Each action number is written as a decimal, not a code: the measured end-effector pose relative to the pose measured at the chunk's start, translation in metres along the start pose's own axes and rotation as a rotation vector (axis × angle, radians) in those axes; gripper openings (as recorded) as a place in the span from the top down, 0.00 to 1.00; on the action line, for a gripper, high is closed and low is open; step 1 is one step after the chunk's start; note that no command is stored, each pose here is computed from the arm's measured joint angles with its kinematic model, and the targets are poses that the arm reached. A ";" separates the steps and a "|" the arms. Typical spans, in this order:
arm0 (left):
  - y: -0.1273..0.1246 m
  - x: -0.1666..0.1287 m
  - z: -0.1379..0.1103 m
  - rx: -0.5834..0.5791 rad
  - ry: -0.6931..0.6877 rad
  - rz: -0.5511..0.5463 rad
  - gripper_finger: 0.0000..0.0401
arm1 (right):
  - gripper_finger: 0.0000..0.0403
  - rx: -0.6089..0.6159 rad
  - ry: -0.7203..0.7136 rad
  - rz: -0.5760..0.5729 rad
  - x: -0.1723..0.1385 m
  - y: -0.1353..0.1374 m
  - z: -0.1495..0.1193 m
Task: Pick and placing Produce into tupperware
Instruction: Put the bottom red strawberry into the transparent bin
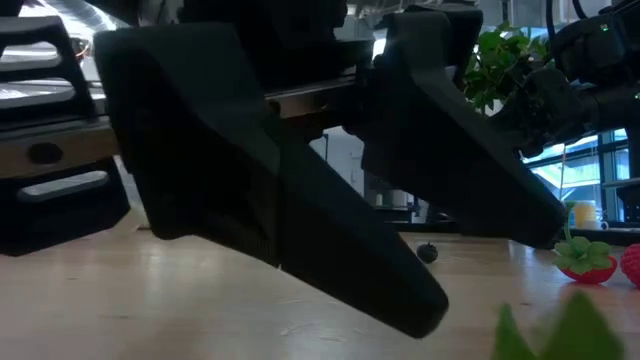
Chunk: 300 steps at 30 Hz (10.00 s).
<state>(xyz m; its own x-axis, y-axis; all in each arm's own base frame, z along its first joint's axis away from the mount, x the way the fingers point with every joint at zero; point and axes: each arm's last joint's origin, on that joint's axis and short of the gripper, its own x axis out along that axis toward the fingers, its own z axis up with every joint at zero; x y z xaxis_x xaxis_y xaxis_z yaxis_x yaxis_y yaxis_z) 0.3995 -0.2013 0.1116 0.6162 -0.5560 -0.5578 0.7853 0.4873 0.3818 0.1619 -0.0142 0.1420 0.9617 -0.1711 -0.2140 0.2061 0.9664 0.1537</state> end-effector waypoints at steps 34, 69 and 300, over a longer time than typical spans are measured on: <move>0.001 0.011 -0.007 -0.122 -0.078 -0.053 0.55 | 0.40 -0.002 0.001 0.000 0.000 0.000 0.000; 0.001 0.035 -0.005 -0.214 -0.066 -0.315 0.99 | 0.40 0.015 0.099 -0.018 0.000 -0.002 -0.010; -0.076 -0.258 -0.123 -0.713 0.055 0.915 0.61 | 0.82 -0.516 0.610 0.839 0.187 0.299 -0.046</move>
<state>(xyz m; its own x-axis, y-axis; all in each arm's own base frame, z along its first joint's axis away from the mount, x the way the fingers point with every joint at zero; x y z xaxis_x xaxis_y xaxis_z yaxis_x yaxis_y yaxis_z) 0.1732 -0.0122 0.1361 0.9191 0.2216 -0.3259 -0.1746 0.9703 0.1672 0.3955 0.2516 0.1039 0.4858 0.5463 -0.6823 -0.6889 0.7198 0.0858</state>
